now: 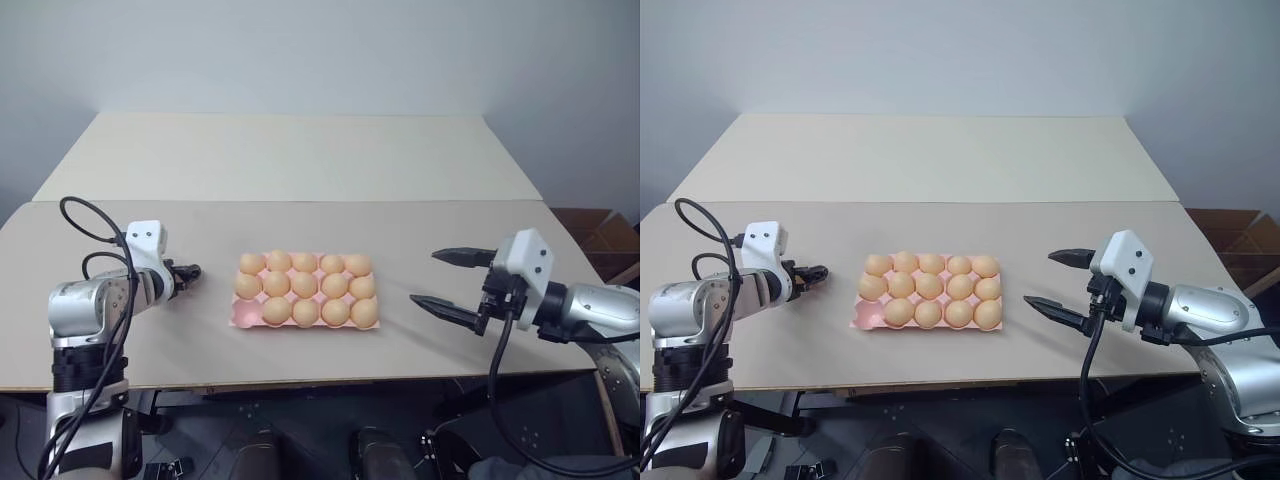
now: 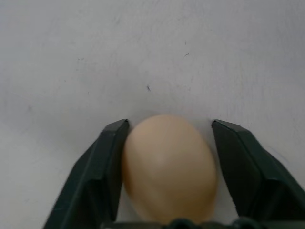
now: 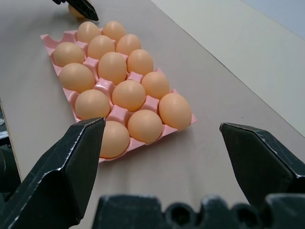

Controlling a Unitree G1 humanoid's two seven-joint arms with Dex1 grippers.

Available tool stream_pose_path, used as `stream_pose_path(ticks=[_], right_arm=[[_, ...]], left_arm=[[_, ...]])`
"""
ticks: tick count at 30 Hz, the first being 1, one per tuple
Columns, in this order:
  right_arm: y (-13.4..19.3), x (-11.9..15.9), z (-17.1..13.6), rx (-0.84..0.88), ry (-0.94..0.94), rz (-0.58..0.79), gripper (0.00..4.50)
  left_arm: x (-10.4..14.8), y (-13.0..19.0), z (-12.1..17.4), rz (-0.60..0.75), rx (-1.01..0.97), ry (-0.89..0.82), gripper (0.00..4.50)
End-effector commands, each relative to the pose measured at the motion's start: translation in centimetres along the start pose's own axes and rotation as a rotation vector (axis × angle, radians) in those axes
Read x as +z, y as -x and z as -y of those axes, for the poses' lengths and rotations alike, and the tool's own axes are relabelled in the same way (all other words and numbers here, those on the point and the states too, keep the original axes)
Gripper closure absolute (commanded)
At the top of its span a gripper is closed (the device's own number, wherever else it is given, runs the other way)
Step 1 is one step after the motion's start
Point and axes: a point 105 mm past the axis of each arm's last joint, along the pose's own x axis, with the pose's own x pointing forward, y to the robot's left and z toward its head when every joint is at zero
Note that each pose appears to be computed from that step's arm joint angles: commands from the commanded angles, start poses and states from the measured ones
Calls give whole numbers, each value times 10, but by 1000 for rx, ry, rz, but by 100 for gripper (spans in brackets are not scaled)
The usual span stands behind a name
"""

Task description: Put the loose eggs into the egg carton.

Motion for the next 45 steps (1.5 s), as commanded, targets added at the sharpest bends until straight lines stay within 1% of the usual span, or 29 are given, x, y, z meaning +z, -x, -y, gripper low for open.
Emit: stream_pose_path(ticks=[1, 3, 4, 5, 8, 11, 15, 21, 23, 24, 25, 28, 30, 33, 34, 36, 38, 40, 42, 45], right_arm=[[7, 13, 4, -50, 25, 29, 0], [8, 13, 3, -59, 23, 29, 0], [8, 14, 3, -60, 21, 30, 0], [8, 13, 2, -60, 18, 32, 0], [6, 13, 0, -62, 15, 32, 0], [3, 13, 0, -64, 14, 35, 0], [2, 14, -1, -70, 17, 39, 0], [4, 13, -3, -84, 16, 38, 0], [5, 13, -3, -89, 14, 35, 0], [5, 13, -3, -92, 14, 34, 0], [5, 13, -3, -94, 15, 33, 0], [5, 14, -2, -97, 16, 34, 0], [5, 15, -2, -97, 18, 35, 0], [5, 16, -3, -96, 19, 40, 0], [6, 15, -4, -88, 16, 41, 0], [7, 13, -3, -74, 15, 38, 0], [8, 12, -2, -57, 19, 35, 0], [10, 10, 0, -38, 23, 30, 0], [12, 8, 3, -17, 19, 24, 0], [14, 5, 6, 5, 10, 21, 0]], left_arm=[[23, 13, 7, 92, -43, -87, 272], [33, 25, 15, 134, -99, -154, 272], [39, 37, 29, 186, -191, -235, 272], [41, 50, 45, 207, -308, -301, 272], [35, 76, 77, 227, -556, -443, 272], [22, 89, 96, 196, -739, -549, 272], [5, 81, 99, 122, -774, -639, 272], [-14, 74, 104, 54, -808, -680, 272], [-16, 71, 106, 40, -814, -686, 210], [-16, 70, 106, 35, -809, -680, 192], [-16, 70, 106, 31, -804, -675, 157], [-8, 73, 102, 59, -789, -700, 58], [4, 79, 95, 99, -753, -716, 1], [26, 92, 79, 193, -702, -693, 1], [34, 100, 63, 236, -681, -673, 1], [38, 114, 38, 302, -650, -705, 1], [35, 129, 23, 364, -666, -711, 1], [30, 140, 11, 393, -685, -706, 1], [19, 152, -2, 388, -721, -701, 1], [4, 166, -12, 349, -772, -693, 1]])
